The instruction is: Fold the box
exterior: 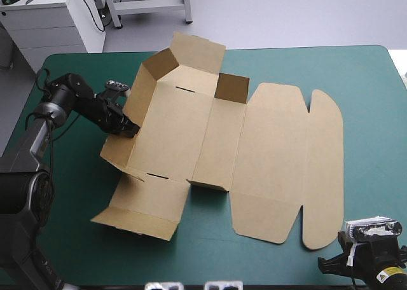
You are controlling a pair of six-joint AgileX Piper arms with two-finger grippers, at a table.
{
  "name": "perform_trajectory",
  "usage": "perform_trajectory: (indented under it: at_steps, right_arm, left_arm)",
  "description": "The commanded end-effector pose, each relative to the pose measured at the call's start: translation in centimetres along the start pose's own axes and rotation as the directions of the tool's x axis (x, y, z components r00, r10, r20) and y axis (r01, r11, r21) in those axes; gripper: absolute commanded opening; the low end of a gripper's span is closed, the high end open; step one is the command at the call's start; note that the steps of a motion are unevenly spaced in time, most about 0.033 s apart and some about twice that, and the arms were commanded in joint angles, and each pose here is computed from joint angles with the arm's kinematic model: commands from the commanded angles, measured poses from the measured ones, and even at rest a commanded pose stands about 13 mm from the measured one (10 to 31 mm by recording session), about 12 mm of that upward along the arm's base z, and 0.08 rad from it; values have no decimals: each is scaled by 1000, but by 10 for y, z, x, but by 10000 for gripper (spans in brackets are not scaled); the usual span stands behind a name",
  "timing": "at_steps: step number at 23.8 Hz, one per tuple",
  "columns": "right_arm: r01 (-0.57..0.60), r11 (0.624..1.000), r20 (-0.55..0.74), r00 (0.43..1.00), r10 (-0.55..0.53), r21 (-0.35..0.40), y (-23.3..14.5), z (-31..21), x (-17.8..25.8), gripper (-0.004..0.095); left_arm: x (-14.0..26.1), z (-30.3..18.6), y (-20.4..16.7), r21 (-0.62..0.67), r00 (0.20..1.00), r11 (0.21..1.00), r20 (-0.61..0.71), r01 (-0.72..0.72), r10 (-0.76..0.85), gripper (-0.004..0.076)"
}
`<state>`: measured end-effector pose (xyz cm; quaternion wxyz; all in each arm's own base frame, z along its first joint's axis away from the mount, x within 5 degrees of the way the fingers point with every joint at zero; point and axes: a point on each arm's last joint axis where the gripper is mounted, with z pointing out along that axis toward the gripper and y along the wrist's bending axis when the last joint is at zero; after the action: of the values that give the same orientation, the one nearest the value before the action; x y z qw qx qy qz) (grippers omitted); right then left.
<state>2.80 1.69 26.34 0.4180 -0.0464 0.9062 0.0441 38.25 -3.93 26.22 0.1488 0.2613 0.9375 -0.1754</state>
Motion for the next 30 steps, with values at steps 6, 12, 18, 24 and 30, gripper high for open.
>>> perform_trajectory:
  at_steps: [6,12,18,24,30]
  right_arm:
    - [4,1000,66,998,-4,4,0,-4,-11,-20]
    - [4,1000,66,998,-4,4,0,-4,-11,-20]
    - [4,1000,66,998,-4,4,0,-4,-11,-20]
    - [4,1000,66,998,-4,4,0,-4,-11,-20]
    - [4,1000,66,998,-4,4,0,-4,-11,-20]
  left_arm:
    - [-61,-80,-79,-252,830,823,110,-509,547,-8]
    - [-91,-96,-137,-416,616,610,138,-675,776,-8]
    - [-104,-81,-203,-533,379,347,53,-772,924,-8]
    - [-103,-74,-255,-609,186,93,-92,-788,978,-8]
    - [-99,-63,-265,-621,188,62,-139,-782,972,-8]
